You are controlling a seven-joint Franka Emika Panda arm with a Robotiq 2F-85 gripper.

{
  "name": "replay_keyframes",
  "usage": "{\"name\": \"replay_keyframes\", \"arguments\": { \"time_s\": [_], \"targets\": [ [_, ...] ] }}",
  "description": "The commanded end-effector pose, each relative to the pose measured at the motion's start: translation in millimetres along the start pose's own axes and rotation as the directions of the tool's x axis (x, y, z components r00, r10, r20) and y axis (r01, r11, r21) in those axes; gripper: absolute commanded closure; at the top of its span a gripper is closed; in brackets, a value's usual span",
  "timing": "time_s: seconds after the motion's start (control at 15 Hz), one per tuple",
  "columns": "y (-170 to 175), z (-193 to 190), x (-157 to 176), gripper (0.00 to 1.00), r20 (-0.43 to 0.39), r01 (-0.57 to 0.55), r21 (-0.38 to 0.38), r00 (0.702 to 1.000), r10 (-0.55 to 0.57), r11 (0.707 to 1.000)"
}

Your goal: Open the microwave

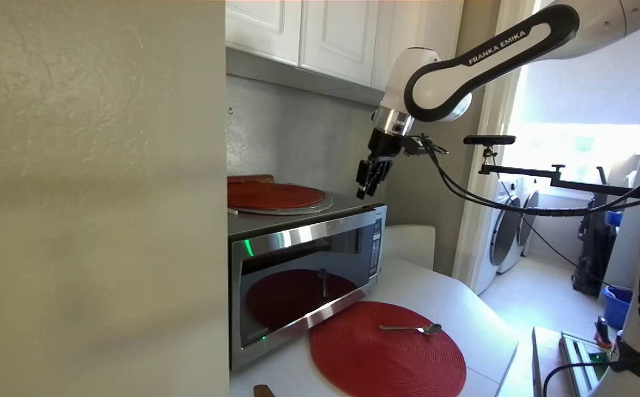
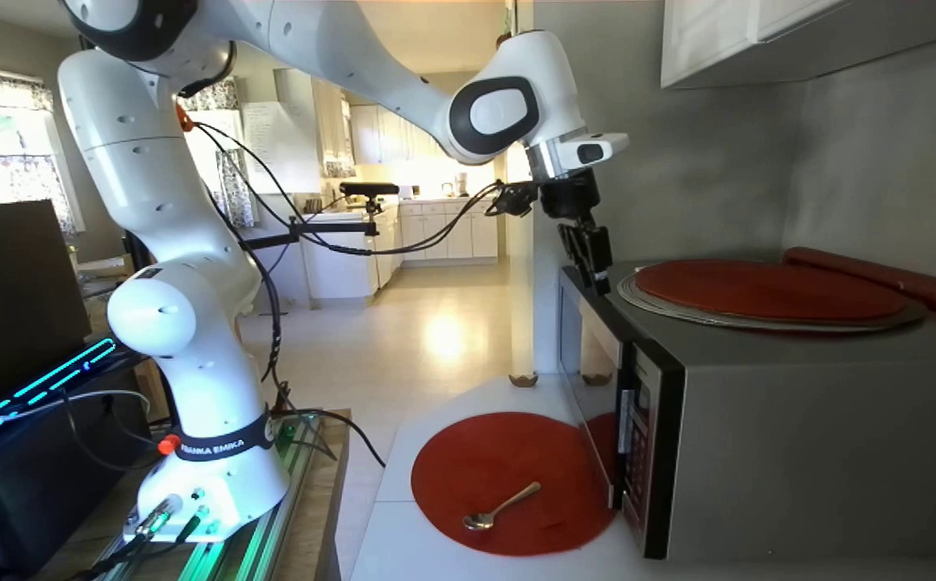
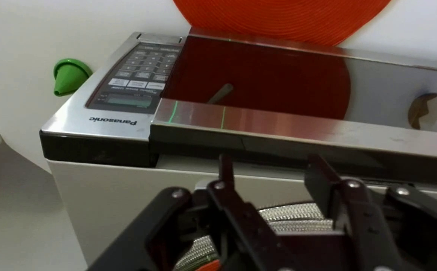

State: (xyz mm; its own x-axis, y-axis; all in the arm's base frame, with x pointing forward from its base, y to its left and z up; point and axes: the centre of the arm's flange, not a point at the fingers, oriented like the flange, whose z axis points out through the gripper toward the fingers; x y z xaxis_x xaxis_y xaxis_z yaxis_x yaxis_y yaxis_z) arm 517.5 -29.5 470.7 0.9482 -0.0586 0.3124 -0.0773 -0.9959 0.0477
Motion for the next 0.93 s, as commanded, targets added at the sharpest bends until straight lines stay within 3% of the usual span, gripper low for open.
{"name": "replay_keyframes", "arguments": {
  "time_s": [0.0,0.2,0.27,0.87],
  "targets": [
    [7.3,13.6,1.6,0.77,-0.044,0.002,0.014,0.999,-0.001,1.000],
    [7.5,19.5,2.2,0.97,-0.058,-0.001,0.015,0.998,0.002,1.000],
    [7.4,21.6,2.1,1.00,-0.061,0.000,0.010,0.998,0.001,1.000],
    [12.4,45.9,-0.2,1.00,-0.118,-0.021,0.000,0.993,0.021,1.000]
  ]
}}
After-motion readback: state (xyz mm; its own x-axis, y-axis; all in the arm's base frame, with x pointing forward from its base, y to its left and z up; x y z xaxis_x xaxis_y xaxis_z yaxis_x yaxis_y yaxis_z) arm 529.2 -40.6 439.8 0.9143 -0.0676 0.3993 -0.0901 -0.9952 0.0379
